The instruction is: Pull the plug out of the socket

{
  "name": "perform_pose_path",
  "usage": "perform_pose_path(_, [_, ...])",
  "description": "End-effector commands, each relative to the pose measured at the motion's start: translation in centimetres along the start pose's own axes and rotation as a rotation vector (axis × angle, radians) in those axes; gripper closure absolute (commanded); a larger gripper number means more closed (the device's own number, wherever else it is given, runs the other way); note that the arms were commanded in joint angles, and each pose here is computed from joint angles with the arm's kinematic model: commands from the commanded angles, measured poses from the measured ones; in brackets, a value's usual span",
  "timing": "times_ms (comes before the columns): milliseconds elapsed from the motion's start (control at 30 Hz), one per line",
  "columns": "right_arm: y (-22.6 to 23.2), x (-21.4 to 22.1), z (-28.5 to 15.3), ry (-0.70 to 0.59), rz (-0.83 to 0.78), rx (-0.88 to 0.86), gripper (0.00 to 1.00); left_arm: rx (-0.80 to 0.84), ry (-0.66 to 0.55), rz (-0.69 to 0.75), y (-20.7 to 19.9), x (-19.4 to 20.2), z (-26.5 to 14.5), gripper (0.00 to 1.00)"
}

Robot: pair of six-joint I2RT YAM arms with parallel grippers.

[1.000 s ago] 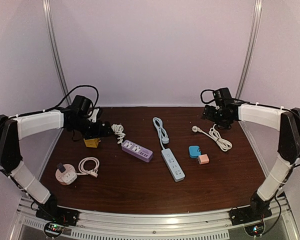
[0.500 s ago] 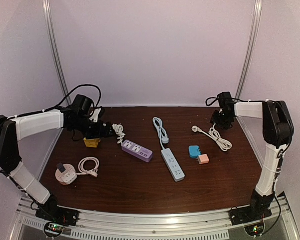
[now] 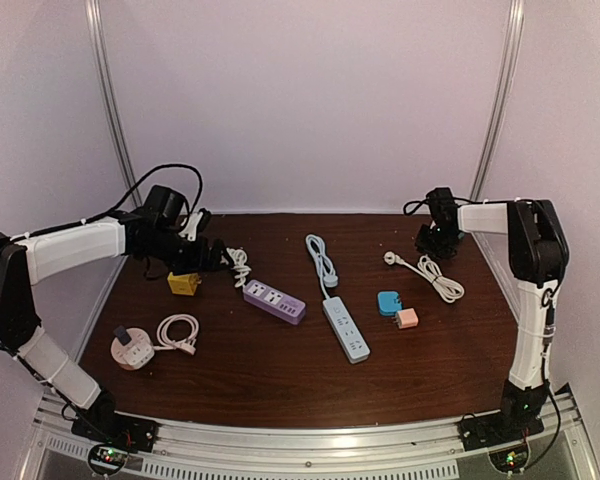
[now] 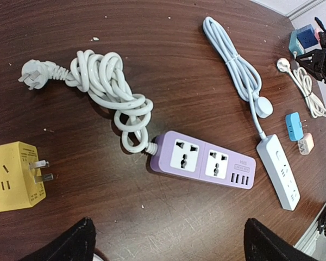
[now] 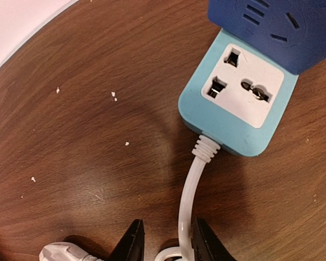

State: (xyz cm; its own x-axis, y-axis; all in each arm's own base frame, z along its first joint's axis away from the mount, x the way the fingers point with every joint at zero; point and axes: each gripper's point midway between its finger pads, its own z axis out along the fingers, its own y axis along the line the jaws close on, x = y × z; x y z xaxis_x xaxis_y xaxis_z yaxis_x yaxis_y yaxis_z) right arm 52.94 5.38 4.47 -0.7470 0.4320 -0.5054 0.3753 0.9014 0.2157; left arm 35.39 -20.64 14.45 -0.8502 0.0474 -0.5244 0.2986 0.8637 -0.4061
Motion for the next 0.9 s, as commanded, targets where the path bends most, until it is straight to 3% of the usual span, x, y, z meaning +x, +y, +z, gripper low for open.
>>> perform_pose_path(0, [-1.5,0.5,1.0,0.01,-0.011,0.06,0.68,0.007,-0.061,0.012,-1.2,-1.9,-0.9,0.04])
perform_pose_path(133, [-1.1,0.7,1.7,0.02,-0.011,0.039,0.75,0.0,-0.06,0.011,-1.3,-1.9,-0.7,0.04])
perform_pose_path(233, [-0.8,1.1,1.6,0.033,-0.004,0.019,0.89,0.006,-0.061,0.011,-1.7,-2.0,-0.6,0.04])
perform_pose_path(400, [0.9,2.3,0.7,0.045,-0.022,-0.049,1.0,0.002,-0.064,0.014,-2.2,-2.3,-0.5,0.03])
perform_pose_path(633, [5.7,5.9,-1.4,0.068,-0.151,-0.147,1.0,0.003,-0.061,0.02,-2.6,-2.6,0.2,0.03])
perform_pose_path(867, [12.3,13.0,-4.8,0.106,-0.368,-0.266,1.0,0.008,-0.063,0.025,-3.5,-3.3,0.7,0.03])
